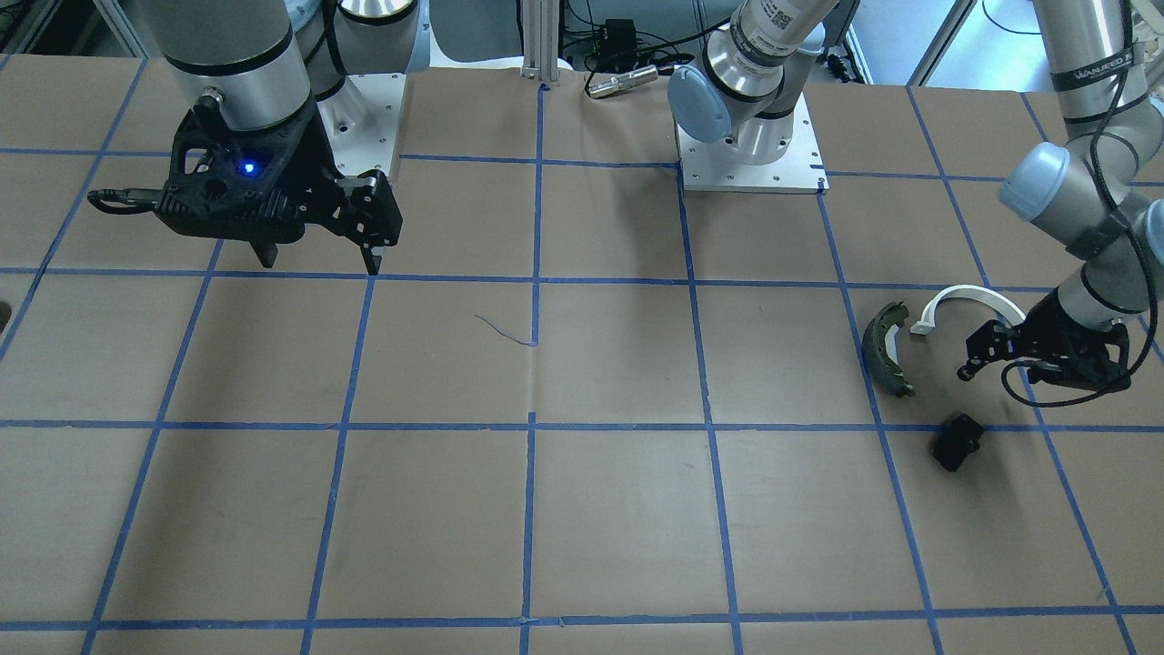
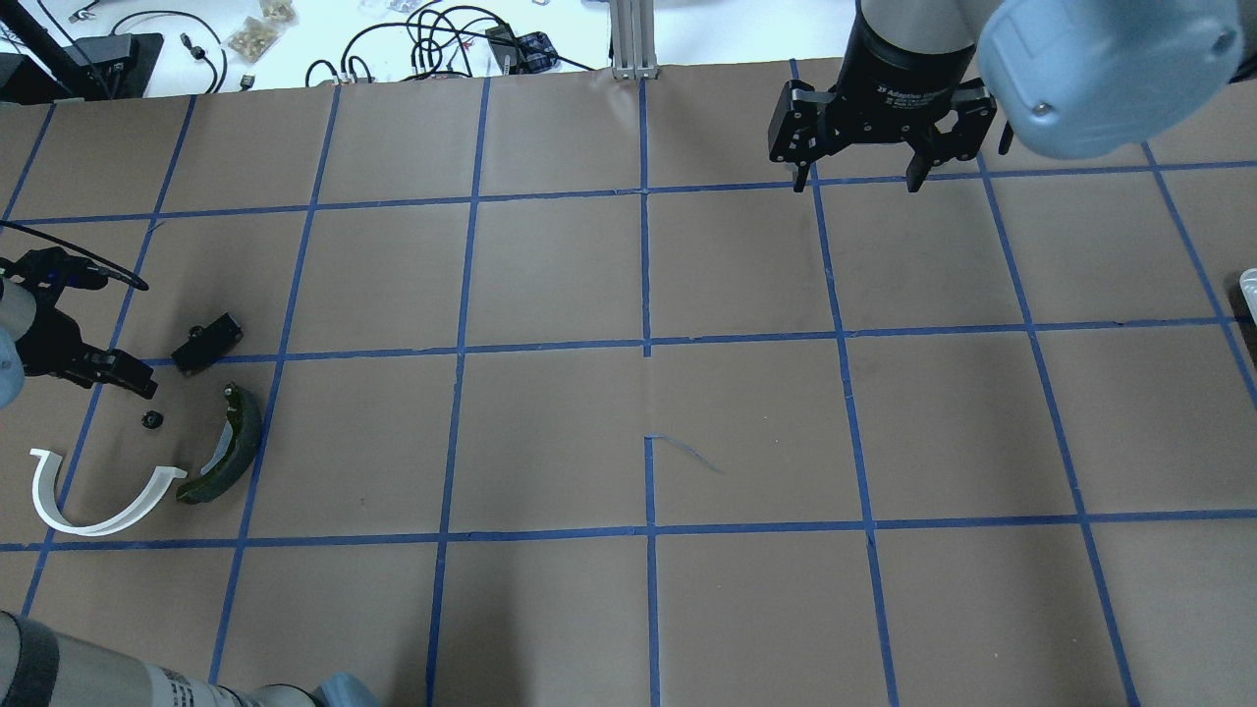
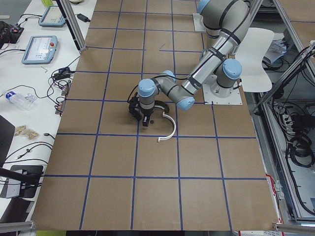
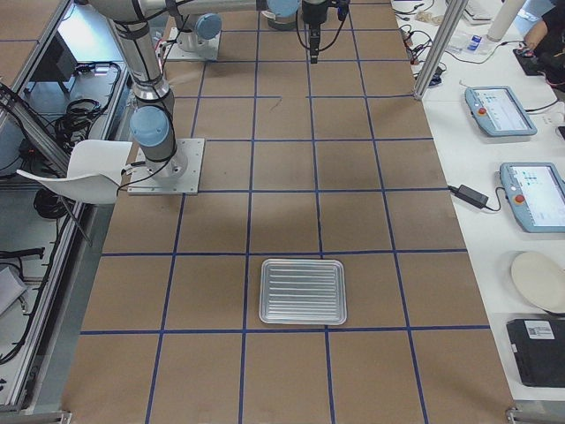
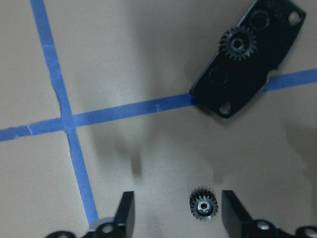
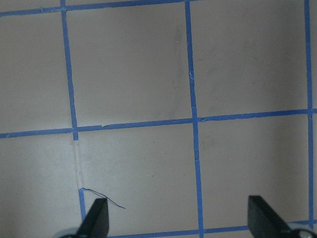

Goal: Place bearing gear from tray to pile

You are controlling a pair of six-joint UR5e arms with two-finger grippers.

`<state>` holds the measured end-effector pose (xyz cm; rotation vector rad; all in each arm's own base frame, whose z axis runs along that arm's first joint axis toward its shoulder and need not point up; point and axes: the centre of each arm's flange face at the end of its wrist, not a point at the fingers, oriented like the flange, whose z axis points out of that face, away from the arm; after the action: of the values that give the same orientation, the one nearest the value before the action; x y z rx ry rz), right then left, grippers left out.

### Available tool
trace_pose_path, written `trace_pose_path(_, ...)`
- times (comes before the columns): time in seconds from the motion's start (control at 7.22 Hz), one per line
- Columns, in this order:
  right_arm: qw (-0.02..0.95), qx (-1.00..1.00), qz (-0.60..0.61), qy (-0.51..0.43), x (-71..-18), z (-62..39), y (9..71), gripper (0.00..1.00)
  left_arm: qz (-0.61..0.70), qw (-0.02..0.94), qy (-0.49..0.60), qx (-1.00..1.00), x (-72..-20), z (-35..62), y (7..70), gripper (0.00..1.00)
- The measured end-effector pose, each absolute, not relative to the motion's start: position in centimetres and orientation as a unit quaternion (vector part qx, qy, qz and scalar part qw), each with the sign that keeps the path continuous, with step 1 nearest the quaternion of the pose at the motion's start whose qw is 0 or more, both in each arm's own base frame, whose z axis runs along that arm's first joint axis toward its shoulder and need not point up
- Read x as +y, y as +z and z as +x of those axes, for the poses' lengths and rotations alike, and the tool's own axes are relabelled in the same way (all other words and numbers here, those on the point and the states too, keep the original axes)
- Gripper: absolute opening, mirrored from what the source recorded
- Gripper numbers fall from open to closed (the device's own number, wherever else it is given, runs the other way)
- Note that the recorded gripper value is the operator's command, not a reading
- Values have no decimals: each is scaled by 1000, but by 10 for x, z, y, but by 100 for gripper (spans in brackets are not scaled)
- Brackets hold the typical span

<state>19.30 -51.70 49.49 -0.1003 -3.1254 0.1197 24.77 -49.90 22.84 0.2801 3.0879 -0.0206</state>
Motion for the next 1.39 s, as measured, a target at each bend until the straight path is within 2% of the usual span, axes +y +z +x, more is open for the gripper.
trace_pose_path(0.42, 10, -999, -25, 38, -520, 193, 492, 100, 44, 10, -10, 999, -528, 131, 316, 100)
trace_pose_path(0.83, 10, -999, -26, 44, -522, 192, 492, 100, -16, 11, -4, 1000, -547, -40, 435, 100)
trace_pose_path(1.11, 10, -999, -26, 46, -523, 193, 492, 100, -22, 16, -7, 1000, -526, -122, 503, 100)
trace_pose_path(1.39, 10, -999, -25, 47, -523, 192, 492, 100, -14, 25, -11, 1000, -501, -138, 523, 100)
